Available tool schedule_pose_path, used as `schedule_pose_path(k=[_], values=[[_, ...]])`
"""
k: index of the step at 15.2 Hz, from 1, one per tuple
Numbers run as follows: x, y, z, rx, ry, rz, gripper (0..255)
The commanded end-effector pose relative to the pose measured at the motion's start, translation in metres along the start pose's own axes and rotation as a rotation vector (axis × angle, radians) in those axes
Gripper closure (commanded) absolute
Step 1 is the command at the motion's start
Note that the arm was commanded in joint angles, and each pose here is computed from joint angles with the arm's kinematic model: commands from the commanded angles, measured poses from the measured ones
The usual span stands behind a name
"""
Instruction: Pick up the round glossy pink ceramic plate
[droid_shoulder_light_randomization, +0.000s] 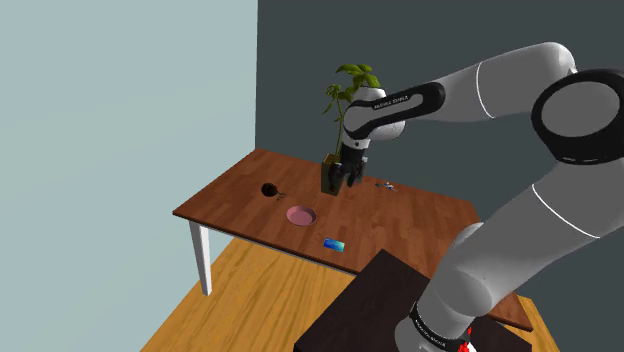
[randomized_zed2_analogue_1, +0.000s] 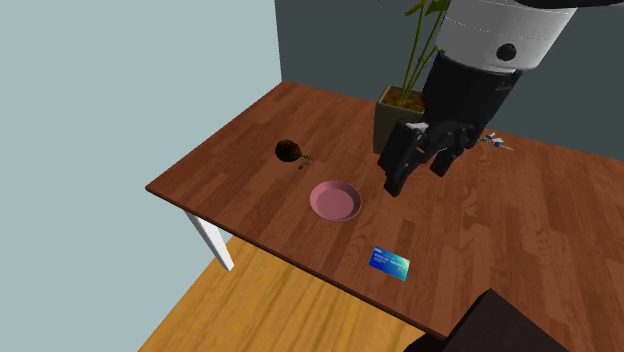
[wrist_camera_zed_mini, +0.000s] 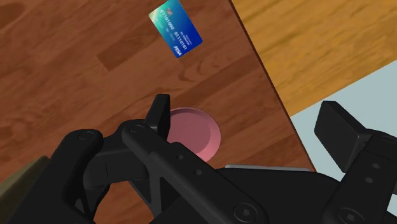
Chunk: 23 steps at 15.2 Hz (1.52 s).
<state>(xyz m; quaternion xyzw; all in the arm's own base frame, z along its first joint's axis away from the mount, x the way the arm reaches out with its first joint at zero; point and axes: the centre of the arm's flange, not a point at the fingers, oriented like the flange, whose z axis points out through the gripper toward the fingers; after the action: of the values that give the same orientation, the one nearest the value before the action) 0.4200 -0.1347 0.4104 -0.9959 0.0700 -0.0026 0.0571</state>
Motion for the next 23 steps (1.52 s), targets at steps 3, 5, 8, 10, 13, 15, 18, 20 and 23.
schedule_pose_path(k=[3, 5, 8, 10, 13, 15, 18, 20, 23], values=[[0.031, 0.032, 0.033, 0.043, 0.009, 0.002, 0], [0.048, 0.046, 0.050, 0.065, 0.012, 0.003, 0], [0.072, 0.068, 0.076, 0.098, 0.017, 0.004, 0], [0.089, 0.082, 0.094, 0.121, 0.020, 0.005, 0], [0.114, 0.102, 0.121, 0.154, 0.025, 0.006, 0], [0.130, 0.115, 0.139, 0.176, 0.029, 0.007, 0], [0.156, 0.133, 0.167, 0.209, 0.034, 0.009, 0], [0.172, 0.145, 0.185, 0.231, 0.037, 0.010, 0], [0.198, 0.162, 0.214, 0.265, 0.042, 0.011, 0]])
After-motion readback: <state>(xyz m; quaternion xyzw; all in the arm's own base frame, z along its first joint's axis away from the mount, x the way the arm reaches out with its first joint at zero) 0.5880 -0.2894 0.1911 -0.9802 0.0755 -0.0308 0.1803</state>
